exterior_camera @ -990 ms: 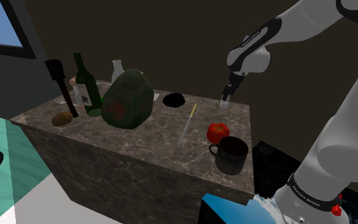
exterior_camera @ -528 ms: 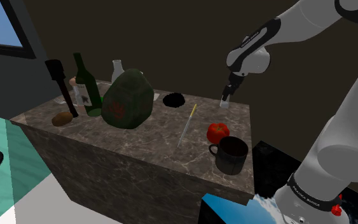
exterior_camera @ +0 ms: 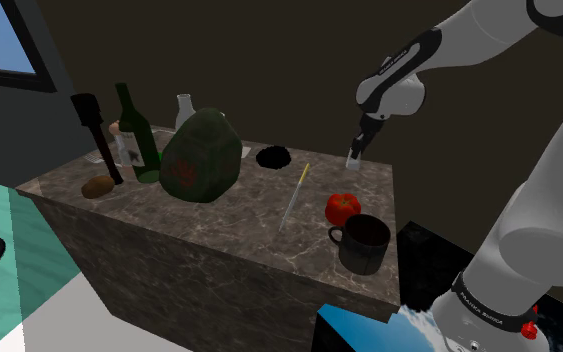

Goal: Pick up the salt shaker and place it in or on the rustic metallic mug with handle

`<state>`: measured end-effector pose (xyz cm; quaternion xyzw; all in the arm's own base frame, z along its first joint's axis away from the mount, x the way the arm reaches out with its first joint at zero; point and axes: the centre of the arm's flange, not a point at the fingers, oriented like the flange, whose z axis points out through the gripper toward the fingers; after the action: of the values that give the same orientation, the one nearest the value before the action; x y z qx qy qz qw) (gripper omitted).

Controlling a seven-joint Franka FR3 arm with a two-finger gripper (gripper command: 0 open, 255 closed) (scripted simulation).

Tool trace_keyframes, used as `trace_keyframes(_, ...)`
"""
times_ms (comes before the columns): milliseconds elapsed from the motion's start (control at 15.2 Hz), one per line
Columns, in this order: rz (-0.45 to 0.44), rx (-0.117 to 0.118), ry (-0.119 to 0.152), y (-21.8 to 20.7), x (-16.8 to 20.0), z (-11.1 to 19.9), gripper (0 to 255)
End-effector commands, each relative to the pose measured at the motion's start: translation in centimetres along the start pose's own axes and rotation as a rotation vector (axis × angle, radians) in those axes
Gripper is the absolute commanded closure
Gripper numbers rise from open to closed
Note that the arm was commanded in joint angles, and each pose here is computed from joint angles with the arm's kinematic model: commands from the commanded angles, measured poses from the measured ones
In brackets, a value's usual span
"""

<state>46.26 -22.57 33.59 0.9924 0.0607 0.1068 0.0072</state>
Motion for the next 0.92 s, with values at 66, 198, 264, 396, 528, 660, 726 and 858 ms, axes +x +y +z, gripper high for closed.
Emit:
trace_keyframes(66,0.000,0.000,0.000,0.0,0.0,0.0,255)
trace_keyframes(198,0.000,0.000,0.000,0.0,0.2,-1.0,255)
trace_keyframes(264,0.000,0.000,0.000,0.0,0.3,-1.5,255)
trace_keyframes(396,0.000,0.000,0.000,0.1,0.5,-2.5,255)
trace_keyframes(528,0.000,0.000,0.000,0.1,0.8,-3.6,255)
trace_keyframes(660,0.000,0.000,0.000,0.1,1.0,-4.6,255)
trace_keyframes(726,0.000,0.000,0.000,0.1,1.1,-5.1,255)
trace_keyframes(858,0.000,0.000,0.000,0.2,1.3,-6.2,255)
